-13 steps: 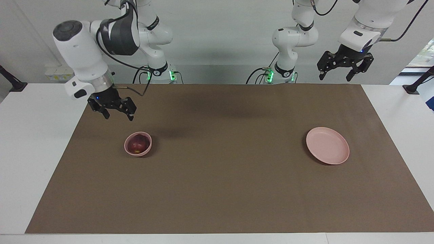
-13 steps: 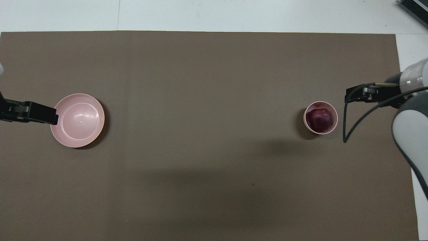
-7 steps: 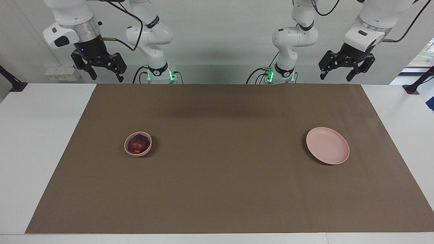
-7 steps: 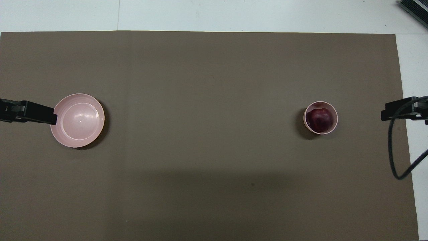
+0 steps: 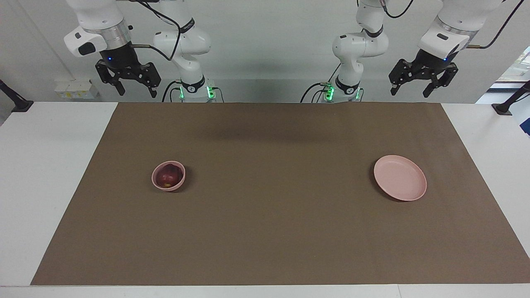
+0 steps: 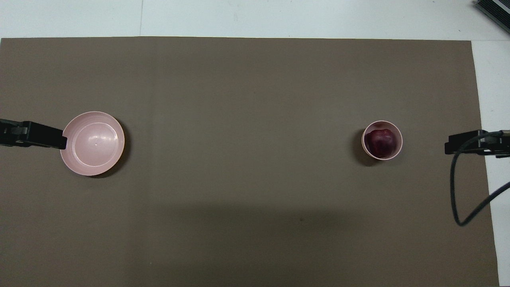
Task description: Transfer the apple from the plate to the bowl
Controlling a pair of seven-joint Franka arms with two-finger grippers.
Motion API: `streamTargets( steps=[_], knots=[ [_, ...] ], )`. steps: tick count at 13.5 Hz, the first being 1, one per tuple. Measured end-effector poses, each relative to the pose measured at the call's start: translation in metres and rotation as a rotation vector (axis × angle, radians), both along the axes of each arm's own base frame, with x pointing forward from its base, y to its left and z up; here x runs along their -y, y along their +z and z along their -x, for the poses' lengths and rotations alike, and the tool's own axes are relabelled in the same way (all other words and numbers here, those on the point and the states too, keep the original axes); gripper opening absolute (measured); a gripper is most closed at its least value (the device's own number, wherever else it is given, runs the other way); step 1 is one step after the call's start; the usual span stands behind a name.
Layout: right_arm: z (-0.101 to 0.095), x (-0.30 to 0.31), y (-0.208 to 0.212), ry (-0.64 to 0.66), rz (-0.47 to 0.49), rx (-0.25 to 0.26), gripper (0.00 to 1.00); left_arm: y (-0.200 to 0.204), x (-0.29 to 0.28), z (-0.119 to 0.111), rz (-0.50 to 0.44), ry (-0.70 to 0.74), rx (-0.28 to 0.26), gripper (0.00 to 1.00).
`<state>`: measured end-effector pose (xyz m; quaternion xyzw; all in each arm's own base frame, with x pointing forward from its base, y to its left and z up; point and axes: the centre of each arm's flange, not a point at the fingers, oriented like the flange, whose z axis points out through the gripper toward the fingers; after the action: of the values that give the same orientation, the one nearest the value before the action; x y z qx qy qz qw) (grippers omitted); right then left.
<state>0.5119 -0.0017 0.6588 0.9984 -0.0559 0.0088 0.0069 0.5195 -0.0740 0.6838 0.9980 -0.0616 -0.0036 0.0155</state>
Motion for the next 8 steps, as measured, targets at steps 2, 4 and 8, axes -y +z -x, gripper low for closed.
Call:
streamTargets(
  steps=[2,4,8],
  knots=[
    [-0.0004,0.0023,0.0004,-0.004,-0.001,0.004,1.0,0.0,0.0,0.0,0.0,0.0,0.0,1.0],
    [-0.0006,0.0013,0.0005,0.0,-0.001,0.006,1.0,0.0,0.0,0.0,0.0,0.0,0.0,1.0],
    [0.0038,-0.0001,-0.001,0.032,-0.019,-0.031,1.0,0.0,0.0,0.0,0.0,0.0,0.0,1.0]
  ],
)
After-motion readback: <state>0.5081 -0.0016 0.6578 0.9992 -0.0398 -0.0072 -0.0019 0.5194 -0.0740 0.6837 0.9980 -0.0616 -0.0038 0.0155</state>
